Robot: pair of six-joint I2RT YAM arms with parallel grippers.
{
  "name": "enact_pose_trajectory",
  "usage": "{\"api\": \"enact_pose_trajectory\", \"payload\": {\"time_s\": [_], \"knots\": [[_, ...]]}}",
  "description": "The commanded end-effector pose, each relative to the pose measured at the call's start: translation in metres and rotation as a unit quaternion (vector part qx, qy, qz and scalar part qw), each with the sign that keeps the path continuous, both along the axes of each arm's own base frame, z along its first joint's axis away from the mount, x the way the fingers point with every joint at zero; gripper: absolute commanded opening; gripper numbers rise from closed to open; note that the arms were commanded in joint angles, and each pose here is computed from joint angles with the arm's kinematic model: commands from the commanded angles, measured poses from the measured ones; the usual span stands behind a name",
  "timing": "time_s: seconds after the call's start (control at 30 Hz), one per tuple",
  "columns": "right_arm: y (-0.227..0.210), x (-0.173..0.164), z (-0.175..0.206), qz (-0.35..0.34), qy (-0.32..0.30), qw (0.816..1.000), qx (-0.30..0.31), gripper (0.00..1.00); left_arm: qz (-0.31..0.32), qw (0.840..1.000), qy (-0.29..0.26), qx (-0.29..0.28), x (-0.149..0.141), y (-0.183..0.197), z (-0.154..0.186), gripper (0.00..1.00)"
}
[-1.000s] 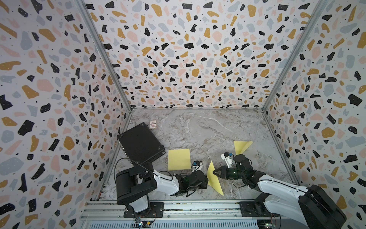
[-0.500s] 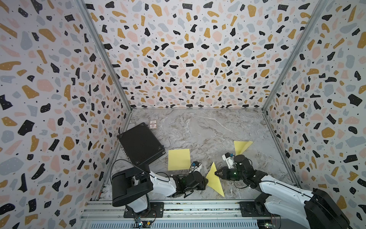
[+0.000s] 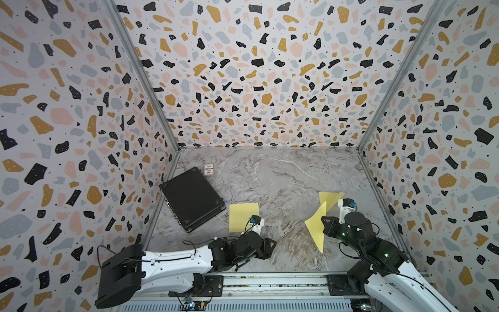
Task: Fold the square paper diagonally
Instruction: Pick up the paper from the center of the board, then place the paper at the center of the board.
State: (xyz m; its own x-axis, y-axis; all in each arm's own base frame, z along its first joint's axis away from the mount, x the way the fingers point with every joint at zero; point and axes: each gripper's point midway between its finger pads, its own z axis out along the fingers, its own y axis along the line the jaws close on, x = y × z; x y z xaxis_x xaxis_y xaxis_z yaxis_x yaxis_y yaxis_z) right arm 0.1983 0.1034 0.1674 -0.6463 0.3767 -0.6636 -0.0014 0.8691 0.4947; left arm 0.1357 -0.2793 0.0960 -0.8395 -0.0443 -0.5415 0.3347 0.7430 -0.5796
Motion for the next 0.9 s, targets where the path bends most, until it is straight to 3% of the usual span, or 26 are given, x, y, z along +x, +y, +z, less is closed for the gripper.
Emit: {"api": "enact_pose_trajectory", "payload": {"time_s": [0.0, 0.2, 0.37, 0.87], "knots": [[-0.06, -0.008, -0.017, -0.13, 0.015, 0.988, -0.078, 0.0, 0.017, 0.999, -0.008, 0.04, 0.0, 0.025, -0.018, 0.6], [-0.092, -0.003, -0.017, -0.224, -0.002, 0.97, -0.097, 0.0, 0.03, 0.999, -0.005, 0.023, -0.002, 0.035, -0.02, 0.6], [-0.099, 0.01, -0.027, -0.253, -0.007, 0.963, -0.098, 0.0, 0.03, 0.999, -0.003, 0.018, -0.003, 0.036, -0.021, 0.6], [-0.121, 0.064, -0.067, -0.293, 0.012, 0.956, 0.028, 0.0, 0.028, 0.999, 0.007, 0.018, -0.007, 0.038, -0.029, 0.6]]}}
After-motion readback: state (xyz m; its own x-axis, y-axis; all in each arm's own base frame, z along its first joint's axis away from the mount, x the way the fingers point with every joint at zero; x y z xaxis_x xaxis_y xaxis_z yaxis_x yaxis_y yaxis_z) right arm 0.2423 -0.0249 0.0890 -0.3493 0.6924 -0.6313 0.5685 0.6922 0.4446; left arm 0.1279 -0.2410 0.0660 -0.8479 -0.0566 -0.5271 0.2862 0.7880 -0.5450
